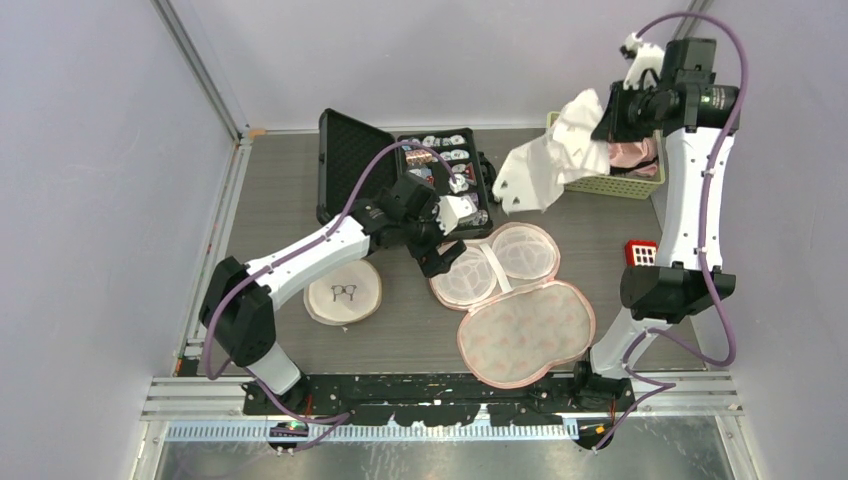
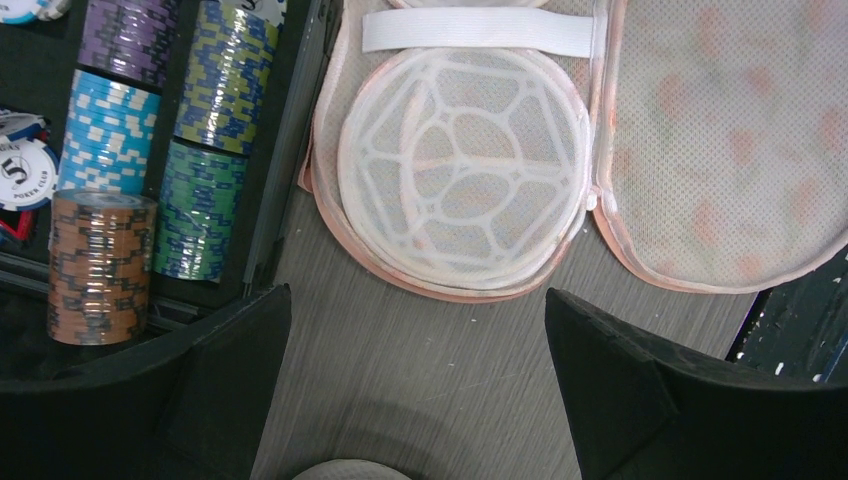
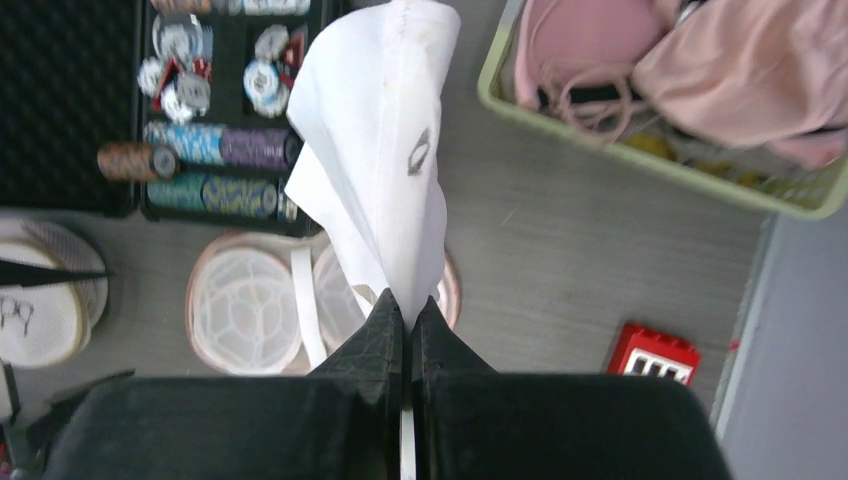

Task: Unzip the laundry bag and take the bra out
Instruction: Pick up the bra from the laundry bag, then place the bra in the bin.

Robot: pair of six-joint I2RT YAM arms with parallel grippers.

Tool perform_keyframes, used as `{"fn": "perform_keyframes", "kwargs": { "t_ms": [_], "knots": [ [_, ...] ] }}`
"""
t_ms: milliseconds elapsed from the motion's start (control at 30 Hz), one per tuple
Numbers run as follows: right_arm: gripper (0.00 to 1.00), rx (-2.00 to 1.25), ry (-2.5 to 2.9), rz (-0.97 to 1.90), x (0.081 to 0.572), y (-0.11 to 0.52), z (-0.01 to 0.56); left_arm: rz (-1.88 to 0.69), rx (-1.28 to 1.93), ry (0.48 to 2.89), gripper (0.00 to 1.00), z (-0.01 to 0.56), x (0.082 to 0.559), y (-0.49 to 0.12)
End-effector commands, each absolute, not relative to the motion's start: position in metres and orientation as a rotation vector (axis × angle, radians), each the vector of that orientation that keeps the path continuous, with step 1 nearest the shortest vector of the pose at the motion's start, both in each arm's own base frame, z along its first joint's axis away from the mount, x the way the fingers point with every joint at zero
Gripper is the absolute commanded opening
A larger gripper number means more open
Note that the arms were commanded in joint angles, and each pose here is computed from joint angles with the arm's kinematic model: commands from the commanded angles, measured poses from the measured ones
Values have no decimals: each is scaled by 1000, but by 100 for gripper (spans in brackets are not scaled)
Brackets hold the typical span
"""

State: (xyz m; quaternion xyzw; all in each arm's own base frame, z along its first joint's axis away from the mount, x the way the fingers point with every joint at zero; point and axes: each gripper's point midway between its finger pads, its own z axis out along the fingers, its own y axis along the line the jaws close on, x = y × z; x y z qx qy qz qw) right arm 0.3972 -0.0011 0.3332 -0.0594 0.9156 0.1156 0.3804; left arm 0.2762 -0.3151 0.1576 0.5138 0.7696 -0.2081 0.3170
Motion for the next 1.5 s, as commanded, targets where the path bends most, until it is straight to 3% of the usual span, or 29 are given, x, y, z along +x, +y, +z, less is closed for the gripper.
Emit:
{"fn": "perform_keyframes", "kwargs": {
  "t_ms": [0,300,600,967,1467],
  "knots": [
    [0,-86,2219,207,414,-16,377,-580,1320,2002,100,173,269,-311],
    [1,19,2025,-40,448,-69,422,-561,1319,1996,100,172,266,-304],
    [1,87,1965,-284,479,-137,420,-555,1327,1998,100,171,266,-303],
    [0,199,1901,-602,481,-233,424,-538,1341,2014,100,164,266,-299],
    [1,178,1928,-707,512,-246,390,-533,1338,2049,100,157,265,-293]
  ]
}}
